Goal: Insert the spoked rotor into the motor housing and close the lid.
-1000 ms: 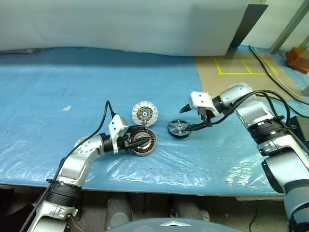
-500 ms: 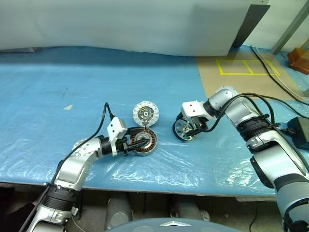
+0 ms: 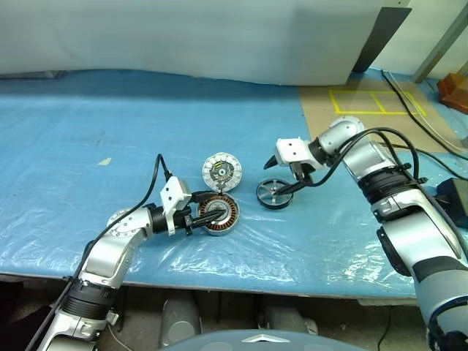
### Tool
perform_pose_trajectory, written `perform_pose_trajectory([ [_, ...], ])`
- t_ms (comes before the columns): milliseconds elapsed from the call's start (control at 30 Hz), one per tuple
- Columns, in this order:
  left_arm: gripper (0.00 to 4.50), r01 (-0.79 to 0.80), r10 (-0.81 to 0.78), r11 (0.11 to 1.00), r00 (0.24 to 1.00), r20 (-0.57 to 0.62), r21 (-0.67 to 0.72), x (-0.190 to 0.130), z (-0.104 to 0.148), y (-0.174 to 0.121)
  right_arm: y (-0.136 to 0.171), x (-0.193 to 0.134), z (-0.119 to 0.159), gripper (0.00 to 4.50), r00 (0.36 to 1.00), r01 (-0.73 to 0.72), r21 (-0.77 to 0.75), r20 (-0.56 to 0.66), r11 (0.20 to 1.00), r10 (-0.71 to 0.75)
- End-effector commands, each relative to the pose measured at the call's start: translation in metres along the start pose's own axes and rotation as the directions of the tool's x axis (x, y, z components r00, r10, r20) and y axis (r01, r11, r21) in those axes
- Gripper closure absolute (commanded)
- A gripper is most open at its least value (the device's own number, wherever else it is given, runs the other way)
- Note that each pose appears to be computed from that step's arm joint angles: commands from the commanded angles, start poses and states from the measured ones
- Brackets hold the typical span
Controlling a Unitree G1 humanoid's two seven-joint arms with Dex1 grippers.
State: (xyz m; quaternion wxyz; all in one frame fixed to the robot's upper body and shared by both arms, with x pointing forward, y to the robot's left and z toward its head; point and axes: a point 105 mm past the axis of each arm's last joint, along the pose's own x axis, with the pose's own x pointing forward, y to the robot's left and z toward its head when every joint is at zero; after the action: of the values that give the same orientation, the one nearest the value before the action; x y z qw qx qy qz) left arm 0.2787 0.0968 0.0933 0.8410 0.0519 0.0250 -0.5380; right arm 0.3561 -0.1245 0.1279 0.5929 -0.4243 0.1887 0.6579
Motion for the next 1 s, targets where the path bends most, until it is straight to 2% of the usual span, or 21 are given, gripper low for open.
perform_pose_trajectory([
  [33, 1.88, 0.011, -0.012, 1.000, 1.000, 0.020, 0.029, 0.001, 0.006, 0.000, 0.001, -0.010, 0.004, 0.53, 1.000, 0.005, -0.027, 0.008, 1.000, -0.005],
  [200, 1.88, 0.009, -0.010, 1.000, 1.000, 0.020, 0.027, 0.002, 0.005, 0.000, 0.001, -0.013, -0.004, 0.53, 0.999, 0.006, -0.048, -0.048, 0.999, -0.009],
  [500, 1.88, 0.004, -0.004, 1.000, 1.000, 0.014, 0.026, 0.004, 0.003, -0.002, 0.007, -0.003, -0.004, 0.53, 0.999, -0.018, -0.032, -0.031, 0.999, 0.017],
  [933, 1.88, -0.018, 0.018, 1.000, 1.000, 0.014, 0.016, 0.004, 0.003, 0.000, 0.018, 0.004, -0.023, 0.53, 0.996, -0.046, 0.012, -0.079, 0.999, 0.047],
  [1000, 1.88, -0.020, 0.019, 1.000, 1.000, 0.012, 0.017, 0.003, 0.003, 0.001, 0.020, 0.005, -0.024, 0.91, 0.995, -0.050, 0.013, -0.083, 0.999, 0.051],
])
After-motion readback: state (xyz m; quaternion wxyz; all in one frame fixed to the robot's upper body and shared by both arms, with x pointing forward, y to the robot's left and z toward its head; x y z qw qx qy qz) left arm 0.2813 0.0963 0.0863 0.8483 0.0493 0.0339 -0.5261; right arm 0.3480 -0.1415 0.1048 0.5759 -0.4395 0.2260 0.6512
